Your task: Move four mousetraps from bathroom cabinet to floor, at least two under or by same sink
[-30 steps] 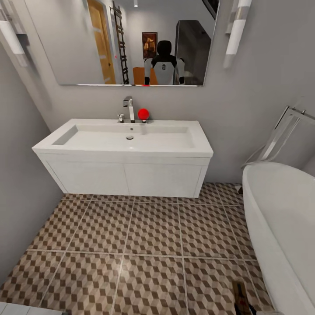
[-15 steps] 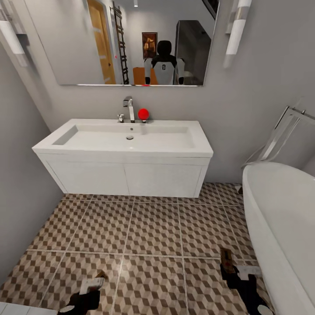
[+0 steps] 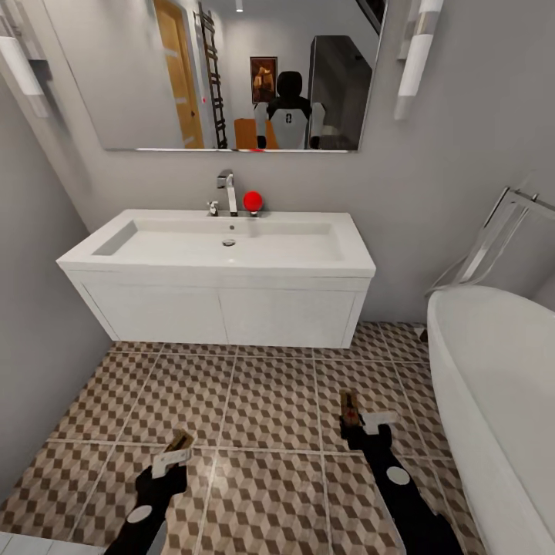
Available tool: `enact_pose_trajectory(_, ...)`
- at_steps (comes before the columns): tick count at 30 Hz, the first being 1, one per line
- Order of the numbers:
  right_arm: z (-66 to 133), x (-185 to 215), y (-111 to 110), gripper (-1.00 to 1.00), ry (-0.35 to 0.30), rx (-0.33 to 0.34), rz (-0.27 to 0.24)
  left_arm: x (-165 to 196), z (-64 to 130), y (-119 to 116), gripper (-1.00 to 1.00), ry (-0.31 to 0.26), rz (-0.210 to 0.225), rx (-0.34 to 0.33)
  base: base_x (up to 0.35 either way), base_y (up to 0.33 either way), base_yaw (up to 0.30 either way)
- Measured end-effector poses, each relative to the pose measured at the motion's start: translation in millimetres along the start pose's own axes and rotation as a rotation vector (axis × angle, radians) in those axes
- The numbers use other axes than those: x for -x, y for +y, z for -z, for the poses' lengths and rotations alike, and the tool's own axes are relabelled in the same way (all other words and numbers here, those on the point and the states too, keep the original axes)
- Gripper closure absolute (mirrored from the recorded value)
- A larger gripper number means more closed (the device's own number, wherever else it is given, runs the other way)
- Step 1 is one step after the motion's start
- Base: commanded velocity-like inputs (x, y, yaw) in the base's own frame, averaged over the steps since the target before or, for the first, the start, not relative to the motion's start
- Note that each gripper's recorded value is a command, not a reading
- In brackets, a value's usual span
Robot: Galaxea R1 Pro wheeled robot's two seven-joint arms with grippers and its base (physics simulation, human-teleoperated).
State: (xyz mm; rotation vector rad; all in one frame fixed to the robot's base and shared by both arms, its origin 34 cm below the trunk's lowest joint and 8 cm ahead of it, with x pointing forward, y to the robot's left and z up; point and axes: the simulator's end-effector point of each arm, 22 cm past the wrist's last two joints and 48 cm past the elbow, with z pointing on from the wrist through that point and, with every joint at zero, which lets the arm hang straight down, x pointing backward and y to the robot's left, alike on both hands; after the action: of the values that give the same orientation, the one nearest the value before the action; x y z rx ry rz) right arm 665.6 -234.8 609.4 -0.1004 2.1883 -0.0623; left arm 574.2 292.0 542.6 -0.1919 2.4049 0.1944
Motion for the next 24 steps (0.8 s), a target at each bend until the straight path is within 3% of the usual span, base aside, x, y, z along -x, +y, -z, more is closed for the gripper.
enact_pose_trajectory(3, 0.0, 5, 5, 1.00, -0.021, 0.008, 0.006, 2, 0.3, -3, 1.00, -0.013, 0.000, -0.008, 0.000, 0.000, 0.000)
enact_pose_trajectory(8, 0.0, 7, 4, 1.00, -0.034, 0.010, 0.016, 0, 1.8, -25, 1.00, -0.018, -0.037, -0.096, 0.000, 0.000, 0.000)
enact_pose_trajectory(24, 0.0, 7, 5, 1.00, -0.035, 0.010, 0.016, -5, 1.0, -21, 1.00, -0.009, -0.054, -0.105, 0.000, 0.000, 0.000)
